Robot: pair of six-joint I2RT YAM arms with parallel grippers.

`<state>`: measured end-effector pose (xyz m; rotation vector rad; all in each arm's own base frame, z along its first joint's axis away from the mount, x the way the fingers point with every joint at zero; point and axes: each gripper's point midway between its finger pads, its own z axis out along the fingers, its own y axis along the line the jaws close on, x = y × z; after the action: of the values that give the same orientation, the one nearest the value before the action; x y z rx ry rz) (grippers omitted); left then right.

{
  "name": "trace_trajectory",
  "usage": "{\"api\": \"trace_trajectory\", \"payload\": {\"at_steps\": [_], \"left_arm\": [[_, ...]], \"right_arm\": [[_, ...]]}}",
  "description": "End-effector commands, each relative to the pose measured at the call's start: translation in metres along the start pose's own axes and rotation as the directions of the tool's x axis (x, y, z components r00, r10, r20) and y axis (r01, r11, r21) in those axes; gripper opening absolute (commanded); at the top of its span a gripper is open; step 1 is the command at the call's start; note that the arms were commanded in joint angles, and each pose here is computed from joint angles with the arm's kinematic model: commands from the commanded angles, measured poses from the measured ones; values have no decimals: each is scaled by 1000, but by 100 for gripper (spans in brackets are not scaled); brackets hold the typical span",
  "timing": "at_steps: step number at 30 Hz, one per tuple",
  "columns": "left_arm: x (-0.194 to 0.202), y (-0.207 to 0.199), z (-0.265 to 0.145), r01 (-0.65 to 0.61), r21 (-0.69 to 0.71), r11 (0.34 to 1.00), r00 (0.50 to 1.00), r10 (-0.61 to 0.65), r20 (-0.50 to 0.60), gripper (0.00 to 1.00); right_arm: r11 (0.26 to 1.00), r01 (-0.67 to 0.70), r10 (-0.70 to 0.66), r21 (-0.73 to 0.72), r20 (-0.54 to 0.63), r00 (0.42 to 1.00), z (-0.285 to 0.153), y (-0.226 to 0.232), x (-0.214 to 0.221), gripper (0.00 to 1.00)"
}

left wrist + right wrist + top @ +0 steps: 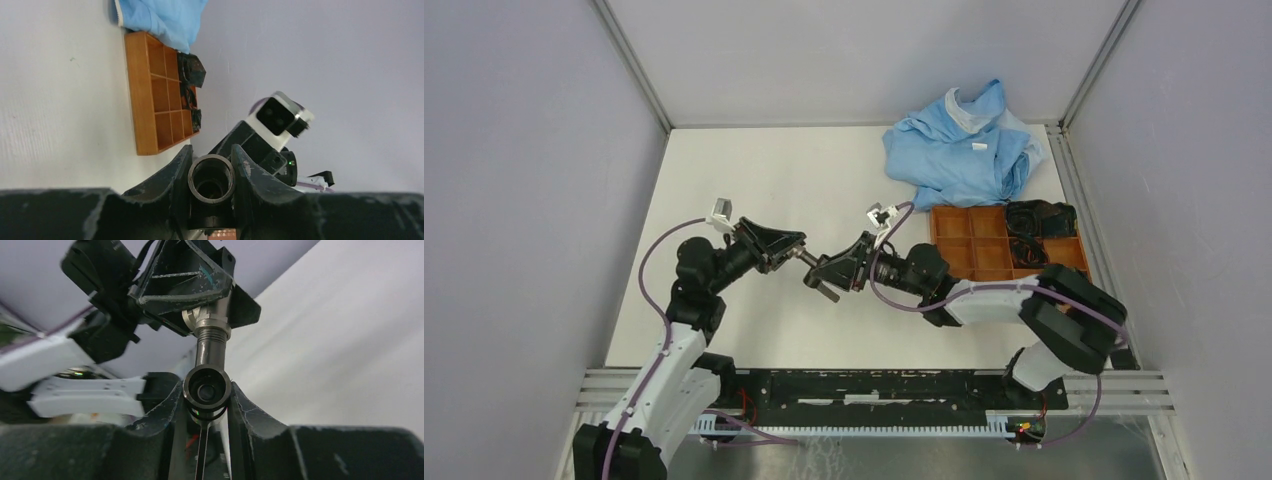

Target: Install the water faucets

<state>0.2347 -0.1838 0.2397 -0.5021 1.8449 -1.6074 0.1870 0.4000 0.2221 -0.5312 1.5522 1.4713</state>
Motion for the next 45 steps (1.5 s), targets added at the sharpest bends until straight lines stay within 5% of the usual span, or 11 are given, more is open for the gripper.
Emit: {"api": "trace_trajectory", "payload": {"at_steps": [1,3,5,12,16,24,30,32,37,45], "left_arm": [[26,-15,-6,-58,60,997,990,65,-125,2],[26,-16,-7,-66,61,996,990,73,-124,2],[25,-17,-7,-69,61,996,990,76,-120,2],[24,-15,-6,-64,45,997,991,69,-112,2],[22,-14,-4,-61,31,998,992,64,-113,2],[16,-14,1,-47,2,999,993,47,-107,2],[11,-9,3,-27,-31,999,996,25,-81,2],[9,-8,3,-28,-33,999,997,26,-73,2],[9,-4,3,-23,-43,999,998,20,-65,2],[9,-8,1,-39,-37,999,998,37,-57,2]], "right_arm": [[708,-417,466,-570,-67,882,-23,113,-59,0],[596,-479,547,-645,-111,830,-31,119,-67,0],[598,-504,555,-623,-131,821,-27,113,-59,0],[900,-353,351,-255,-57,935,-17,54,-14,75],[986,-161,164,33,-137,977,-27,8,10,95],[901,280,-213,331,-224,951,-78,-39,-12,98],[617,711,-611,336,-364,703,-101,-24,-29,98],[590,752,-668,295,-346,659,-99,-10,-29,97],[702,681,-652,211,-197,733,-76,28,-34,97],[906,385,-370,178,-110,922,-28,48,-13,98]]}}
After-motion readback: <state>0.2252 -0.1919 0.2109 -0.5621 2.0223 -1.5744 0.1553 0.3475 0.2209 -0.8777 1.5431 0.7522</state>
